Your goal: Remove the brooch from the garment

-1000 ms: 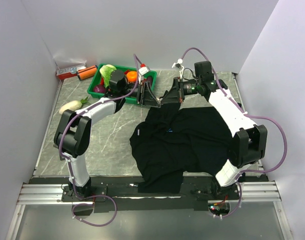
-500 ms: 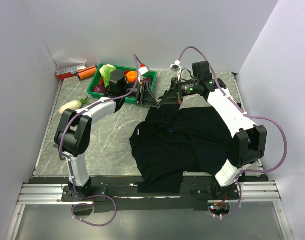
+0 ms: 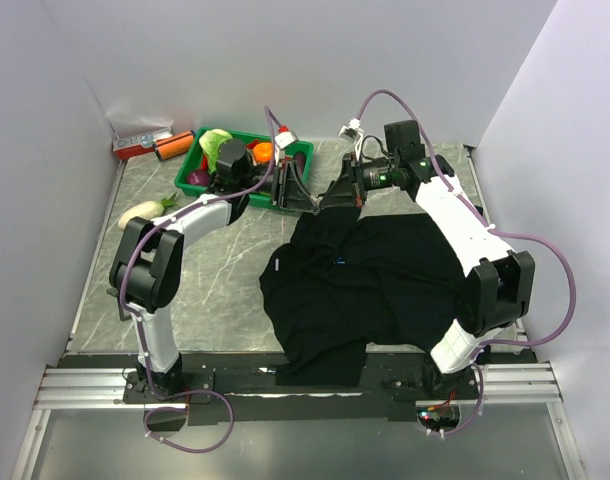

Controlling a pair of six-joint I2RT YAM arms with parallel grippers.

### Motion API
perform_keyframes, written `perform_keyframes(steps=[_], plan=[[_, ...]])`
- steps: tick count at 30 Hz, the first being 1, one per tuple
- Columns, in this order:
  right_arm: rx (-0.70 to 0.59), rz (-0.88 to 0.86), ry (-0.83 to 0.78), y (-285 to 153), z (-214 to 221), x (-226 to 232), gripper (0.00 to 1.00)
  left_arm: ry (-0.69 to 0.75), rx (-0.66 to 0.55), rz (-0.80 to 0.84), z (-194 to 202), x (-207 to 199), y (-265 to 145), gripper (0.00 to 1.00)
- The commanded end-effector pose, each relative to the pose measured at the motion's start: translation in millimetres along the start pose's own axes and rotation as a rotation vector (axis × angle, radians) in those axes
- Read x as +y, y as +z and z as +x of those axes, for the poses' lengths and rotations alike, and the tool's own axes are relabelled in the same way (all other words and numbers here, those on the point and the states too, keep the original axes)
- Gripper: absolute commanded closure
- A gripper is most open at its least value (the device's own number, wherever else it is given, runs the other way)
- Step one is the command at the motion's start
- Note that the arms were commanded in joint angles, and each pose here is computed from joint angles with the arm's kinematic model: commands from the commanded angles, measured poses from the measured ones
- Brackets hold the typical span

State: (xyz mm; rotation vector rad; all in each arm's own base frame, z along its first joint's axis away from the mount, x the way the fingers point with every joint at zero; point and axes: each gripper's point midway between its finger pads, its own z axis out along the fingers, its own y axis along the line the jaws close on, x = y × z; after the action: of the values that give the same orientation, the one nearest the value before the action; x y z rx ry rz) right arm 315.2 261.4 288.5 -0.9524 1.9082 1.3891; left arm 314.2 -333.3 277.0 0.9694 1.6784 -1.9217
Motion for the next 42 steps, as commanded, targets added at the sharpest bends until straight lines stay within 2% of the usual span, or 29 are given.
perform_keyframes(steps=[1,5,9,17,29,39,42], plan=[[-0.031,-0.099,-0.083,-8,-22,42,1.0,0.019,-0.062,-0.039,-13,17,-13,0.64],[-0.033,-0.097,-0.076,-8,-22,41,1.0,0.096,-0.045,-0.017,-16,7,-12,0.54],[-0.032,-0.093,-0.059,-7,-21,37,1.0,0.102,-0.021,-0.012,-13,2,-13,0.46],[-0.035,-0.098,-0.049,-6,-22,36,1.0,0.096,-0.014,-0.012,-8,2,-13,0.49],[-0.035,-0.099,-0.06,-6,-22,37,1.0,0.075,-0.012,-0.024,-10,15,-6,0.6],[-0.033,-0.103,-0.073,-5,-23,37,1.0,0.058,-0.004,-0.015,-8,19,-1,0.83],[-0.027,-0.106,-0.086,-4,-23,39,1.0,0.052,-0.004,-0.024,-8,22,0,0.87]])
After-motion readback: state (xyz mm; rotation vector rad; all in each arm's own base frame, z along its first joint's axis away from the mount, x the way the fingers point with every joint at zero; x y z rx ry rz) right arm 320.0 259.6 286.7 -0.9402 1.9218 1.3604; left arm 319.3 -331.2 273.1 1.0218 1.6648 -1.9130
